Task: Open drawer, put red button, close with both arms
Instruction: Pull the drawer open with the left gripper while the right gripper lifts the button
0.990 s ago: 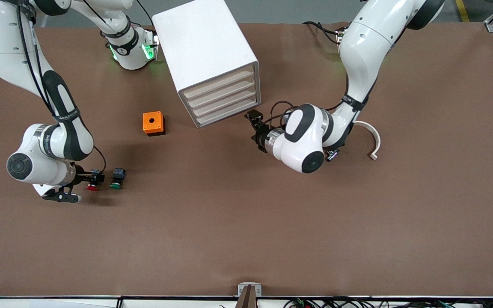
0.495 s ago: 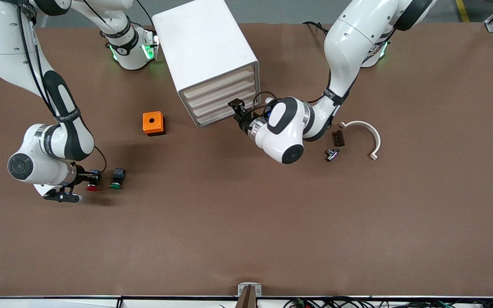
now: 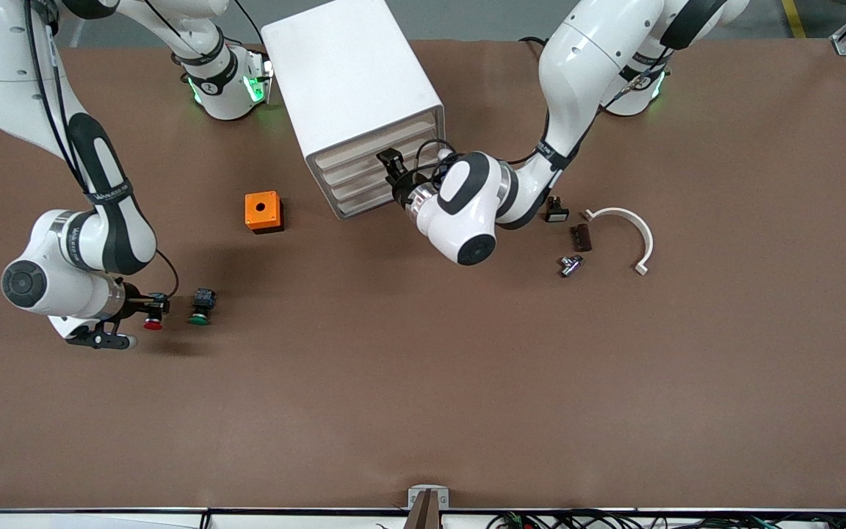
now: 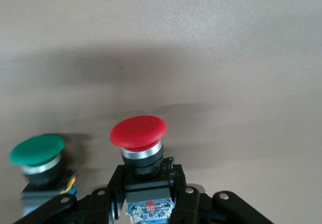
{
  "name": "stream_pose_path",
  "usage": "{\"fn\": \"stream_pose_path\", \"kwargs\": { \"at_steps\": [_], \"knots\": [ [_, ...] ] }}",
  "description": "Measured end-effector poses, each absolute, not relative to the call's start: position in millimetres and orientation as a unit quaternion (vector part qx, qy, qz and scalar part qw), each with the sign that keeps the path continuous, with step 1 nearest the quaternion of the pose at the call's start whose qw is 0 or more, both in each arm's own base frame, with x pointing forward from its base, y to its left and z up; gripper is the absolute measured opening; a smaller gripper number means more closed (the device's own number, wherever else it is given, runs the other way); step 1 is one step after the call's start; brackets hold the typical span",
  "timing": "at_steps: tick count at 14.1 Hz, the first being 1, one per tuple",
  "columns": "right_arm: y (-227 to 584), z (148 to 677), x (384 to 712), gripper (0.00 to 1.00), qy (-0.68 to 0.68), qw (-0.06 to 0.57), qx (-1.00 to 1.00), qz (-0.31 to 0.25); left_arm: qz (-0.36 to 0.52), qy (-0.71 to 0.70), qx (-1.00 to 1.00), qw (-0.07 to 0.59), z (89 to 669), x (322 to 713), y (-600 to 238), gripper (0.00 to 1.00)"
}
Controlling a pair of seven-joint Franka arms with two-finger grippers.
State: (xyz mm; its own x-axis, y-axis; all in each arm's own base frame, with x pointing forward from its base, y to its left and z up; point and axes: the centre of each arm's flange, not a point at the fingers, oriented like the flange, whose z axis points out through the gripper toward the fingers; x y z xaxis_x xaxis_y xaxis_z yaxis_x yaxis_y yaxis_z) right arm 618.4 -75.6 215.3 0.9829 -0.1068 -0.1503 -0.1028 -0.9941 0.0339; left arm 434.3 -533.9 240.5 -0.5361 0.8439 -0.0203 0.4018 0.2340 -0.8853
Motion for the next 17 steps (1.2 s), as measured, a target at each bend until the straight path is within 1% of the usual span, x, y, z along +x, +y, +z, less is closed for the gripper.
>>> {"fn": "stream_pose_path", "kwargs": {
  "at_steps": [1,2,3,4,5,6,7,8,10,12,14,17],
  "knots": [
    [-72.5,227.3,618.9,0.41,-0.051,0.012,0.996,-0.077,0.457,-0.746,-0.418,0.244,239.4,430.9,-536.4,0.59],
    [-67.5,241.5,618.8,0.41,-0.047,0.011,0.995,-0.082,0.456,-0.746,-0.418,0.247,236.9,428.5,-537.8,0.54],
    [-60.8,257.3,617.8,0.41,-0.043,0.01,0.995,-0.092,0.455,-0.746,-0.418,0.249,233.6,427.0,-538.3,0.47],
    [-53.0,274.3,615.4,0.41,-0.043,0.01,0.994,-0.104,0.455,-0.746,-0.417,0.252,230.1,426.1,-538.2,0.47],
    [-43.4,293.2,612.5,0.41,-0.05,0.011,0.992,-0.114,0.455,-0.746,-0.416,0.254,226.1,425.3,-538.1,0.4],
    [-30.6,312.8,608.8,0.41,-0.061,0.014,0.991,-0.122,0.454,-0.745,-0.415,0.258,221.8,423.7,-538.4,0.27],
    [-14.6,331.3,604.2,0.41,-0.074,0.018,0.989,-0.129,0.456,-0.744,-0.413,0.26,220.3,422.5,-539.3,0.17],
    [4.6,349.5,597.9,0.41,-0.089,0.024,0.986,-0.138,0.458,-0.742,-0.414,0.26,222.8,423.9,-539.5,0.14],
    [47.0,382.7,583.2,0.41,-0.12,0.041,0.979,-0.157,0.456,-0.747,-0.41,0.258,223.2,430.1,-535.3,0.14],
    [89.7,410.0,570.8,0.41,-0.152,0.064,0.971,-0.173,0.455,-0.756,-0.4,0.247,225.4,451.8,-519.2,0.14],
    [129.7,426.2,560.2,0.41,-0.182,0.088,0.962,-0.181,0.456,-0.772,-0.381,0.225,231.3,489.9,-489.7,0.14],
    [188.7,431.6,541.5,0.41,-0.227,0.116,0.951,-0.176,0.463,-0.79,-0.354,0.192,237.8,538.7,-444.3,0.14]
  ]
}}
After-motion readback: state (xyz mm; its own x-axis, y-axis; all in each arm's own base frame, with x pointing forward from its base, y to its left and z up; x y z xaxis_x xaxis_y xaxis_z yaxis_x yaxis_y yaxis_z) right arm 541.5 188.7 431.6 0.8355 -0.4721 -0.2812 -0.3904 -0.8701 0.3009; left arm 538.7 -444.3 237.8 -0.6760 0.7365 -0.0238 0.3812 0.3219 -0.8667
